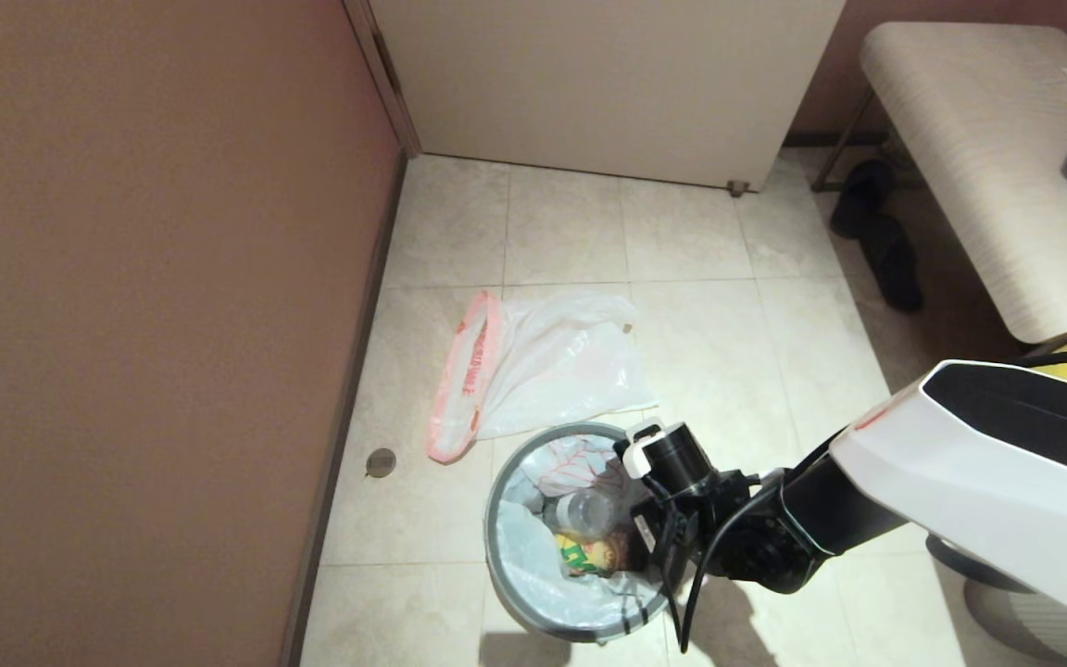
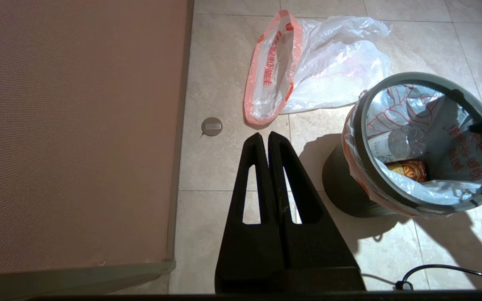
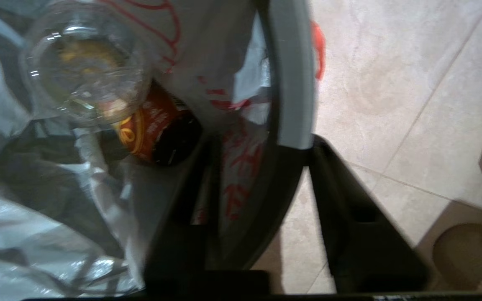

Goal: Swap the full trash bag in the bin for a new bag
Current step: Place the trash can ring on the floor

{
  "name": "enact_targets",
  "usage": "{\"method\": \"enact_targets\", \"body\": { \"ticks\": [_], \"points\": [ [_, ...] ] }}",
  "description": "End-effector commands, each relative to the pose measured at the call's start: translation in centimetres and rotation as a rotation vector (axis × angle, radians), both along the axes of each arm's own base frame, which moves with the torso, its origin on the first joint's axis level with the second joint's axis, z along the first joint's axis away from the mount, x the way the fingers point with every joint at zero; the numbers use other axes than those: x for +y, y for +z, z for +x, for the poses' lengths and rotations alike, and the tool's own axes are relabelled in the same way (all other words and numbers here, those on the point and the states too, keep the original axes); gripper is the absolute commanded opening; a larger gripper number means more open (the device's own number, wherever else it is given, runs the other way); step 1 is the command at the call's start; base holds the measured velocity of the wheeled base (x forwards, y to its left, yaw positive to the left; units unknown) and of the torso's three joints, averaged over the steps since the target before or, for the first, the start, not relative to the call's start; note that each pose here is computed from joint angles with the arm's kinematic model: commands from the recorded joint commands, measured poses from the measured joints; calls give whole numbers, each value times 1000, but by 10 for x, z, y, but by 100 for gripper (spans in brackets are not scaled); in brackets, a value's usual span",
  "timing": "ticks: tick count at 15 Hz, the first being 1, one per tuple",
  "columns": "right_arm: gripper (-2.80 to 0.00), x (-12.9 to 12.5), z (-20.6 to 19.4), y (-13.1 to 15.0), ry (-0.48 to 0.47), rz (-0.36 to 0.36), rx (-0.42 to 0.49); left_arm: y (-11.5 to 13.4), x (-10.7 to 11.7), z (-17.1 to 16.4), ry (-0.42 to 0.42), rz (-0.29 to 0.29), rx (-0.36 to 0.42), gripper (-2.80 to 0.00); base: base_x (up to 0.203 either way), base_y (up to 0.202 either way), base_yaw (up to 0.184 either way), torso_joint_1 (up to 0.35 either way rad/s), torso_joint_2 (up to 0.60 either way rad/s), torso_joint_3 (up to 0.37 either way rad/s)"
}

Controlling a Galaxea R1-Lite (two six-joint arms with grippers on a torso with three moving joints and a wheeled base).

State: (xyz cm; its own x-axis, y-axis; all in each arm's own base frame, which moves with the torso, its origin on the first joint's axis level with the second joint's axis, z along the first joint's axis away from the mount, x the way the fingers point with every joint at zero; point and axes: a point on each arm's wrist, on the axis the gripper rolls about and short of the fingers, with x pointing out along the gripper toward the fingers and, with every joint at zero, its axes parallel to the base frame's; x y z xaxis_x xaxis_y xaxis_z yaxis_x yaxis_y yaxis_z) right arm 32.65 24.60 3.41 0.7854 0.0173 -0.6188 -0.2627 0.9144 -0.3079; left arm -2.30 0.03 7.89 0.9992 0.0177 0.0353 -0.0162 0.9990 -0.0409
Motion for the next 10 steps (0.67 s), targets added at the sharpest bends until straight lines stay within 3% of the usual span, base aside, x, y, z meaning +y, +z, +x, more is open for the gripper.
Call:
{"method": "enact_targets", "body": {
  "ticks": [1, 6, 10],
  "points": [
    [-280, -2, 3, 4, -9, 7, -10, 0, 0, 0, 1, -1, 0, -280, 0, 0, 0, 0, 0, 0],
    [-280, -13, -13, 57, -7, 45, -48, 0, 0, 0, 1, -1, 0, -280, 0, 0, 0, 0, 0, 0],
    [-280, -16, -31, 84, 15, 67, -71, 0, 0, 0, 1, -1, 0, -280, 0, 0, 0, 0, 0, 0]
  ]
}}
